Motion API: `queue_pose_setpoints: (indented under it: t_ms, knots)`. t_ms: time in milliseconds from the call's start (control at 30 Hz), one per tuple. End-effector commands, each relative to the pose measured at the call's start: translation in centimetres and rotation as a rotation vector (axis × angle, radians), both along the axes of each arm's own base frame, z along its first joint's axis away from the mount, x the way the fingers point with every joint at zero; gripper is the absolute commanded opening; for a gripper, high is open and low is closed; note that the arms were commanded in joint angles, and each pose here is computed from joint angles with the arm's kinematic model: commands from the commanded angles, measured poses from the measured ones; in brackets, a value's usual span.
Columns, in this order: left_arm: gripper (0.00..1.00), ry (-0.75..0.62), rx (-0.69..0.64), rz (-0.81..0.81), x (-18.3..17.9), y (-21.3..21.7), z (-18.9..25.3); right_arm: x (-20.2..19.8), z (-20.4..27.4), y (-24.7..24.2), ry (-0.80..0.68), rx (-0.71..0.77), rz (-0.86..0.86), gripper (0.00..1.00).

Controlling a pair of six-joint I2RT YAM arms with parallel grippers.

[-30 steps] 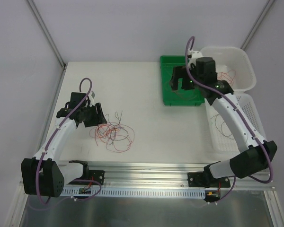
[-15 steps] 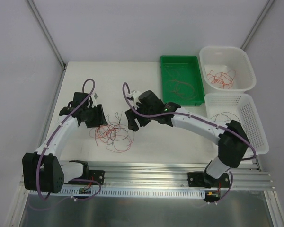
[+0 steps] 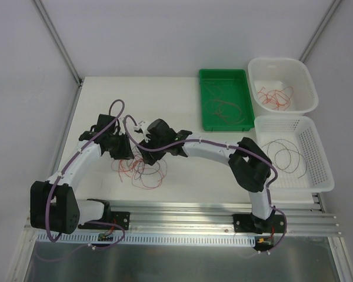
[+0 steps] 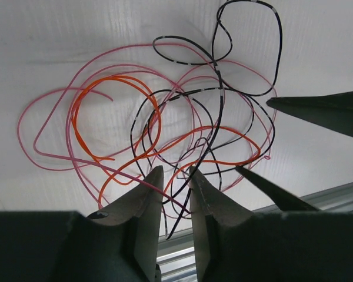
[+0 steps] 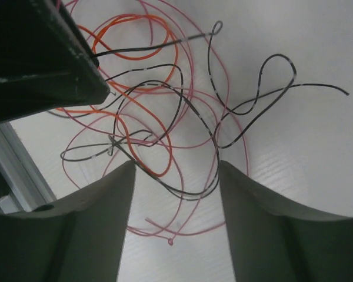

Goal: Untangle the cables

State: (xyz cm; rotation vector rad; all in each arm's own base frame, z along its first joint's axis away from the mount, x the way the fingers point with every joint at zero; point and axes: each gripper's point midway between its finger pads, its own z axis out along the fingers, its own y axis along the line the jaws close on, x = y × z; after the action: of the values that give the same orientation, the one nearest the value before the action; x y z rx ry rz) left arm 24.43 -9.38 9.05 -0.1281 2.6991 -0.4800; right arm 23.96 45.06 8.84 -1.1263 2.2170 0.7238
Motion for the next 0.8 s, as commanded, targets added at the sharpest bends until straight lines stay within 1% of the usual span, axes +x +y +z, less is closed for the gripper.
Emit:
queue_pose_setpoints:
  t_ms: [0, 33, 67, 100, 167, 200, 233, 300, 333, 367, 400, 433, 500, 533, 600, 633, 667, 733, 767]
  knots:
    - [0.24, -0.011, 0.006, -0.01, 0.1, -0.1, 0.1, 0.7, 1.1, 2.2, -0.029, 0.067, 0.02, 0.58]
    - [0.22, -0.016, 0.017, -0.006, 0.2, 0.1, 0.2, 0.6, 0.9, 2.2, -0.03, 0.066, 0.018, 0.52]
    - [0.19, -0.021, 0.021, -0.003, 0.2, 0.2, 0.2, 0.9, 0.9, 2.0, -0.043, 0.065, 0.005, 0.43]
    - [0.18, -0.035, 0.027, 0.001, 0.3, 0.3, 0.5, 0.8, 0.8, 1.3, -0.043, 0.057, -0.008, 0.26]
    - [0.16, -0.066, 0.056, 0.02, 0.6, 0.9, 1.0, 1.4, 1.4, 0.0, -0.063, 0.049, -0.049, 0.13]
    - [0.14, -0.079, 0.07, 0.029, 0.7, 1.2, 1.2, 1.0, 2.0, -1.5, -0.073, 0.045, -0.064, 0.06]
    - [0.12, -0.093, 0.103, 0.049, 0.9, 1.9, 1.3, 1.5, 2.3, -2.8, -0.099, 0.028, -0.103, 0.02]
    - [0.08, -0.136, 0.132, 0.074, 1.1, 2.6, 2.1, 1.6, 1.6, -6.2, -0.101, -0.02, -0.156, 0.01]
    - [0.06, -0.148, 0.146, 0.088, 1.1, 3.0, 2.3, 1.9, 3.3, -8.1, -0.137, -0.021, -0.2, 0.01]
    - [0.05, -0.18, 0.176, 0.116, 1.3, 3.8, 2.9, 2.6, 4.0, -9.9, -0.15, -0.026, -0.243, 0.01]
    - [0.02, -0.194, 0.181, 0.128, 1.3, 4.0, 3.2, 2.4, 3.4, -12.0, -0.15, -0.06, -0.27, 0.01]
    - [0.0, -0.208, 0.199, 0.145, 1.4, 4.5, 3.5, 2.4, 5.5, -14.1, -0.185, -0.055, -0.318, 0.01]
    - [0.0, -0.238, 0.222, 0.177, 1.4, 5.2, 4.1, 3.0, 6.5, -17.4, -0.21, -0.075, -0.39, 0.01]
    - [0.0, -0.247, 0.228, 0.186, 1.5, 5.4, 4.3, 2.9, 7.9, -19.9, -0.241, -0.07, -0.44, 0.01]
    - [0.0, -0.261, 0.239, 0.202, 1.4, 5.8, 4.6, 2.6, 9.4, -22.2, -0.268, -0.055, -0.489, 0.01]
    - [0.0, -0.265, 0.241, 0.206, 1.5, 5.9, 4.7, 2.3, 9.4, -23.6, -0.276, -0.07, -0.517, 0.01]
    - [0.0, -0.266, 0.242, 0.21, 1.5, 6.0, 4.7, 2.0, 11.6, -25.0, -0.314, -0.014, -0.556, 0.01]
    - [0.0, -0.268, 0.251, 0.219, 1.5, 6.3, 4.8, 1.7, 12.7, -27.4, -0.353, -0.015, -0.628, 0.01]
    - [0.0, -0.271, 0.252, 0.229, 1.6, 6.4, 4.9, 1.2, 14.9, -28.6, -0.391, 0.045, -0.665, 0.01]
